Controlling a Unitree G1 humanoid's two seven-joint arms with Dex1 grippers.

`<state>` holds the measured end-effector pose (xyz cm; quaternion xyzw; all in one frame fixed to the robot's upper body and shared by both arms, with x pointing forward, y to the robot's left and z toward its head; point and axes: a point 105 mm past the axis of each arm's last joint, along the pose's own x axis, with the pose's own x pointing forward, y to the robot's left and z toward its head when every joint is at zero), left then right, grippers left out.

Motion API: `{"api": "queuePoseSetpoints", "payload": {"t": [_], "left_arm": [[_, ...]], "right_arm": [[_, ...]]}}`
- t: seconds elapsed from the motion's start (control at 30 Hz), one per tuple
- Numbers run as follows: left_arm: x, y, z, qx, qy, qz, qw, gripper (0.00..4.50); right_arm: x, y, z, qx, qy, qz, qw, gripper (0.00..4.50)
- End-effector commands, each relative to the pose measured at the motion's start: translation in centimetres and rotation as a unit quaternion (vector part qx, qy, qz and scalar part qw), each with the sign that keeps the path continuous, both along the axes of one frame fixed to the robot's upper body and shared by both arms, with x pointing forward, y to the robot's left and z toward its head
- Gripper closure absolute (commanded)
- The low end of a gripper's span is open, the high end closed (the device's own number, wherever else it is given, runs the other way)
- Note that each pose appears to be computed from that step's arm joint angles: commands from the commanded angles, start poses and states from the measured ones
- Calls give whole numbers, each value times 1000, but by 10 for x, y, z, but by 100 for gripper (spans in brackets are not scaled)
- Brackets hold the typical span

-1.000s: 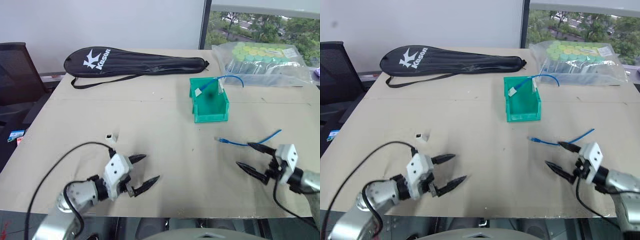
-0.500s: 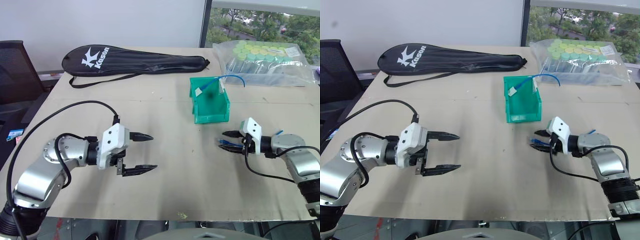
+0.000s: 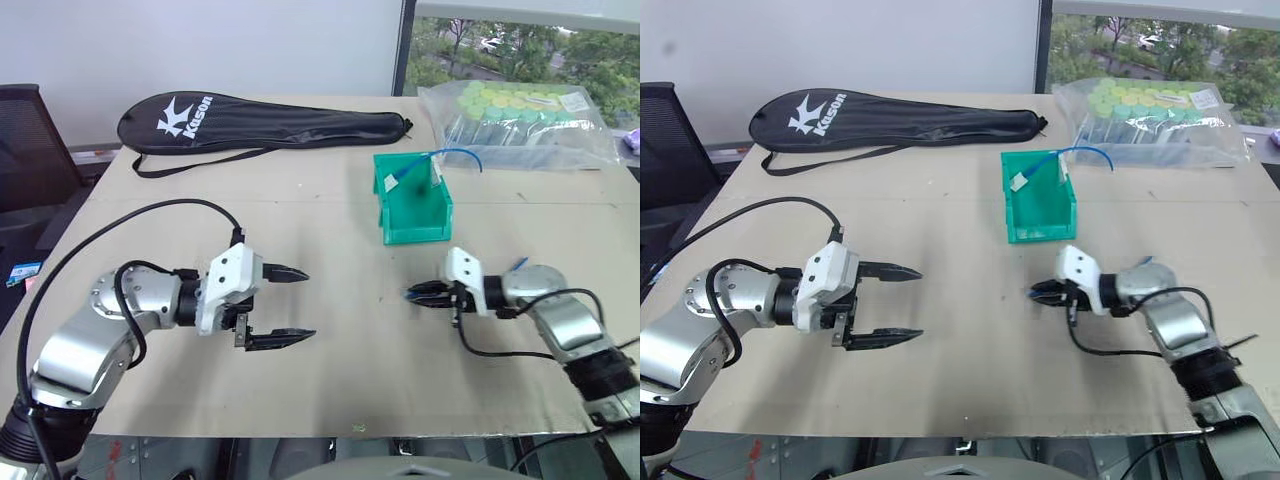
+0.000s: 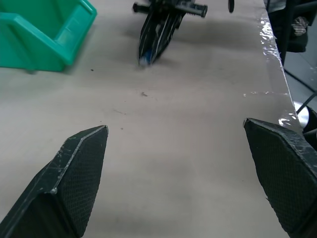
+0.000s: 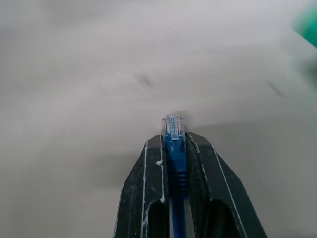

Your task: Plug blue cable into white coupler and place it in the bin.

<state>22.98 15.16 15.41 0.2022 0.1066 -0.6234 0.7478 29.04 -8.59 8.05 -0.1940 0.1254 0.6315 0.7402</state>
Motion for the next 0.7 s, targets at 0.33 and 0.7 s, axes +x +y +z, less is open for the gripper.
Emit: {"api": "queuePoseSetpoints", "payload": {"t": [0.33,0.7], "left_arm": [[10,-10,-5,11,-7,-21,1000,0],[60,-57,-45,17,-7,16,1000,0]], "right_arm": [[19,18,25,22,-32,-10,999,135],[-51,-62,27,121,-25,-147,982,55]]}}
